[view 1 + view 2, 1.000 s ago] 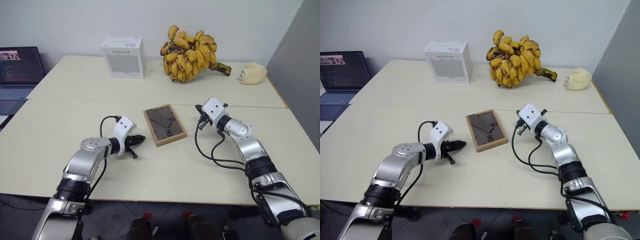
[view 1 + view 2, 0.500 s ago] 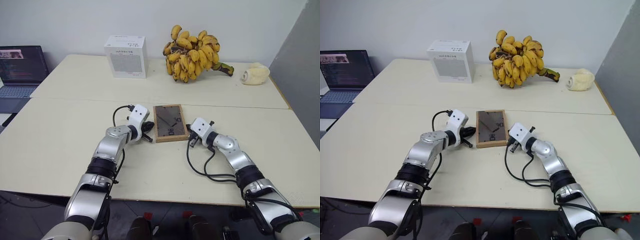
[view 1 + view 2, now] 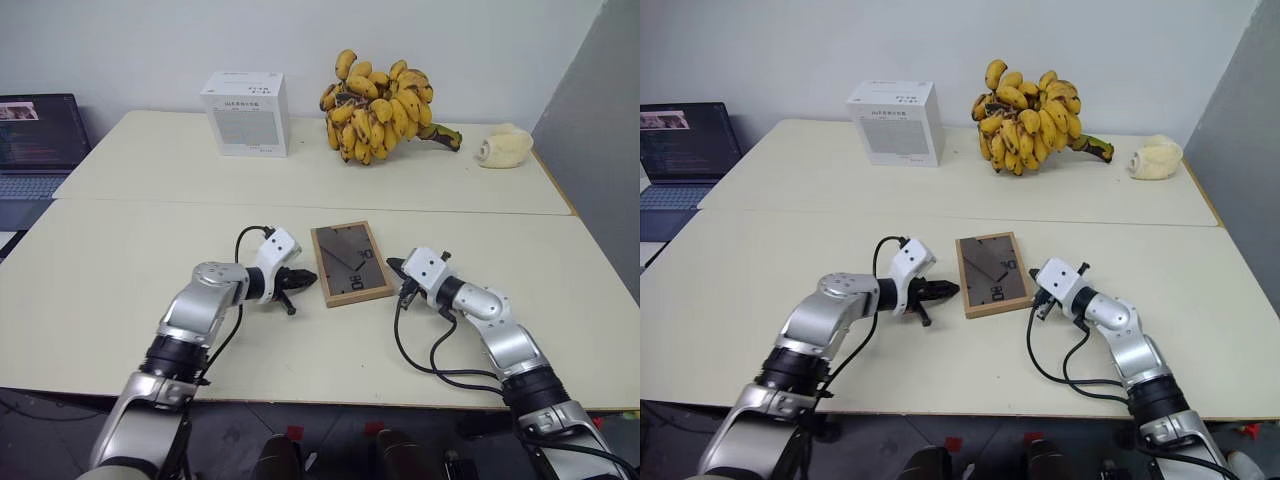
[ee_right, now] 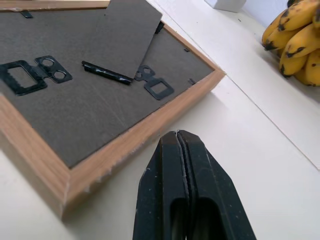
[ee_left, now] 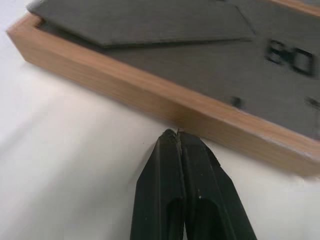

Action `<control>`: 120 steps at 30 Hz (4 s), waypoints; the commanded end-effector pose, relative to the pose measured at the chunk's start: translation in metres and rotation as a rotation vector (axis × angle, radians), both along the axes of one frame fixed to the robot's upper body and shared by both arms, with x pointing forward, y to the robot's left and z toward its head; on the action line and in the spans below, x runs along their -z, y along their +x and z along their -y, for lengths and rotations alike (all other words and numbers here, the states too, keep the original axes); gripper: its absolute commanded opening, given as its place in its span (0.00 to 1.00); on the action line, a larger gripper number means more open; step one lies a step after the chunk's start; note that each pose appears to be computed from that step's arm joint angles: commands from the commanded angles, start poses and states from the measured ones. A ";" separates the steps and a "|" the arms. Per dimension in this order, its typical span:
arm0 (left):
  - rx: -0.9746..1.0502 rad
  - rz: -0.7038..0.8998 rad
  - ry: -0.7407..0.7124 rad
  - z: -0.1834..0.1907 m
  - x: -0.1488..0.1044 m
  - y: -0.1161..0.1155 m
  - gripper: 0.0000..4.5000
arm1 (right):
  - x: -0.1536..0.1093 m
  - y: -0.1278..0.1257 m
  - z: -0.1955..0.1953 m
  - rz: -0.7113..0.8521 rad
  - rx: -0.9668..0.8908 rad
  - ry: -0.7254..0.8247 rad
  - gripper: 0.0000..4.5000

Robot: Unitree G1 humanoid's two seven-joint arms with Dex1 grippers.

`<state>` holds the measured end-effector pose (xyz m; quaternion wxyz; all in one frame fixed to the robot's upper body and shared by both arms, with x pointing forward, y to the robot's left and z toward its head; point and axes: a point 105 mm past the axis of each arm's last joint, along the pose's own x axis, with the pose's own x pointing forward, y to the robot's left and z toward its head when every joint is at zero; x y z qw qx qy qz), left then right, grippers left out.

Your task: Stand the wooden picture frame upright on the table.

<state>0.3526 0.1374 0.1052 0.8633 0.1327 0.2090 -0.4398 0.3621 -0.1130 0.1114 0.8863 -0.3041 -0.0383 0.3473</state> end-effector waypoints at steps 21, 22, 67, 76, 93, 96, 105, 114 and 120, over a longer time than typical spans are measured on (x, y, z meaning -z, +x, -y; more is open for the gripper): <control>-0.188 -0.507 -0.466 -0.009 -0.039 -0.056 0.33 | -0.032 -0.022 0.045 0.017 -0.048 -0.141 0.00; -0.196 -0.511 -0.483 -0.009 -0.040 -0.053 0.38 | -0.031 -0.023 0.044 0.014 -0.050 -0.139 0.00; -0.268 -0.769 -0.694 0.022 -0.024 -0.013 0.66 | 0.018 -0.003 -0.017 -0.014 -0.063 -0.089 0.00; -0.237 -0.774 -0.726 0.022 -0.031 -0.014 0.66 | 0.026 -0.006 -0.007 -0.025 -0.050 -0.099 0.00; -0.194 -0.781 -0.778 0.030 -0.037 -0.015 0.15 | 0.020 -0.007 -0.011 -0.013 -0.057 -0.082 0.00; -0.187 -0.781 -0.787 0.031 -0.038 -0.015 0.02 | 0.019 -0.007 -0.012 -0.011 -0.055 -0.080 0.00; -0.230 -0.734 -0.659 0.016 -0.031 -0.021 0.02 | 0.020 -0.005 -0.002 0.001 -0.050 -0.135 0.00; -0.323 -0.596 -0.574 -0.029 -0.039 -0.014 0.02 | 0.003 -0.003 0.079 0.038 0.069 -0.335 0.00; -0.256 -0.667 -0.595 -0.005 -0.028 -0.014 0.02 | -0.010 -0.005 0.061 0.059 0.027 -0.288 0.00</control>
